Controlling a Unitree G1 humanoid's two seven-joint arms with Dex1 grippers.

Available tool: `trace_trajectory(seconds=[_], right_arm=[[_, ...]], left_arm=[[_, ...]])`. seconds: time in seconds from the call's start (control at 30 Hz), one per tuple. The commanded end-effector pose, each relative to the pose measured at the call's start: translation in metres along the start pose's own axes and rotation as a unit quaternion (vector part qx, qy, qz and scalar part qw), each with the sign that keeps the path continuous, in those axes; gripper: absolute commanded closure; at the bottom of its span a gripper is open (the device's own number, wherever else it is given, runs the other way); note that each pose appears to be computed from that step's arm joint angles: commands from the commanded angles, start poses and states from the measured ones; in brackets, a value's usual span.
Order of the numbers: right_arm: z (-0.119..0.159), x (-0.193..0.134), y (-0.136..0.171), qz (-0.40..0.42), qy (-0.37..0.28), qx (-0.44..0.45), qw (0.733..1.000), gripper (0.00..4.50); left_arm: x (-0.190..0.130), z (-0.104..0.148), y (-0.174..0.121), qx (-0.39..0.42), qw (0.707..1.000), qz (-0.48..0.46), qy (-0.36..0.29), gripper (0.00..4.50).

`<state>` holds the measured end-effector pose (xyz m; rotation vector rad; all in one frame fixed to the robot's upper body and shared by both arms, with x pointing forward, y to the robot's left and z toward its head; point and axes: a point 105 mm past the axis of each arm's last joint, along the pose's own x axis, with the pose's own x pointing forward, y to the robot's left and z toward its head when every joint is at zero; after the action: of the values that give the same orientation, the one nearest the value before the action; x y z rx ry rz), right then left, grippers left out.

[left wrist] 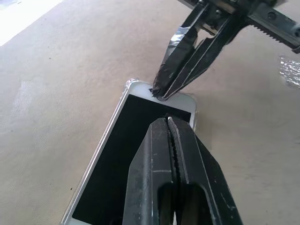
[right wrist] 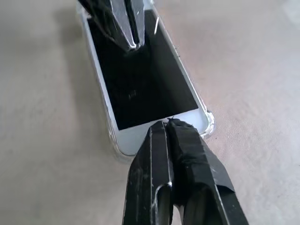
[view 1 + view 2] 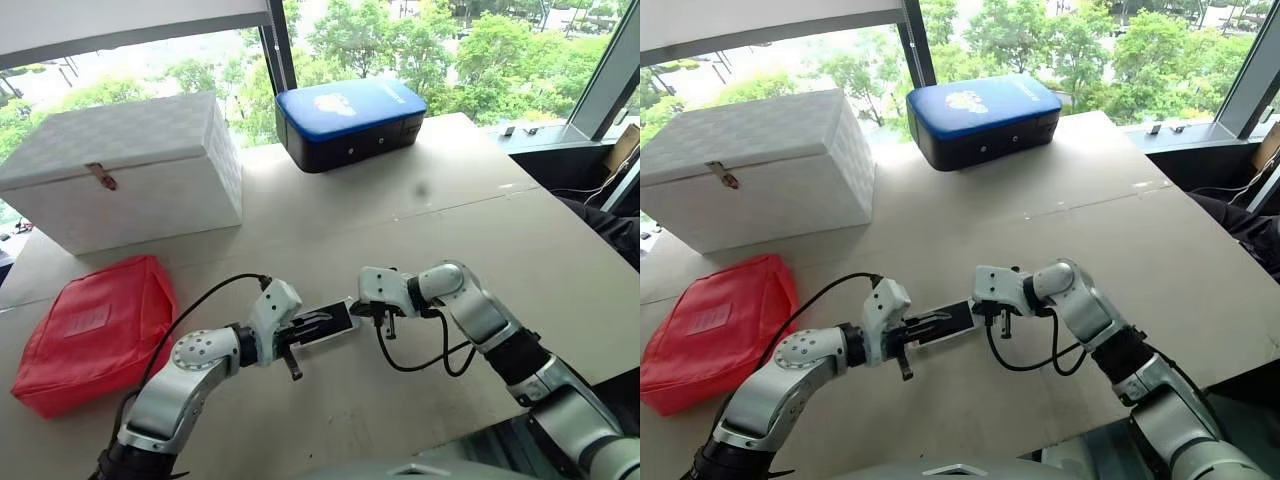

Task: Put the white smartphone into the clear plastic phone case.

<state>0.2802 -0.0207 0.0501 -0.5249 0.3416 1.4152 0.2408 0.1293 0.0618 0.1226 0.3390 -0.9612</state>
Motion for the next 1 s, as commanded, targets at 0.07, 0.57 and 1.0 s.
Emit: trace_trajectory(seconds=[0.07,0.57,1.0], right_arm=[[0.011,-0.023,-0.009,-0.063,-0.06,0.088,0.992,4.5],[0.059,-0.07,-0.008,-0.107,-0.152,0.041,0.982,4.5],[0.027,-0.154,-0.008,-0.292,-0.14,0.063,0.944,0.0]], left_arm=[[-0.002,0.014,0.007,0.0,0.999,0.018,-0.046,4.47],[-0.007,0.04,0.017,0.001,0.991,0.031,-0.132,4.47],[-0.068,0.071,0.042,-0.036,0.951,0.193,-0.24,0.07]])
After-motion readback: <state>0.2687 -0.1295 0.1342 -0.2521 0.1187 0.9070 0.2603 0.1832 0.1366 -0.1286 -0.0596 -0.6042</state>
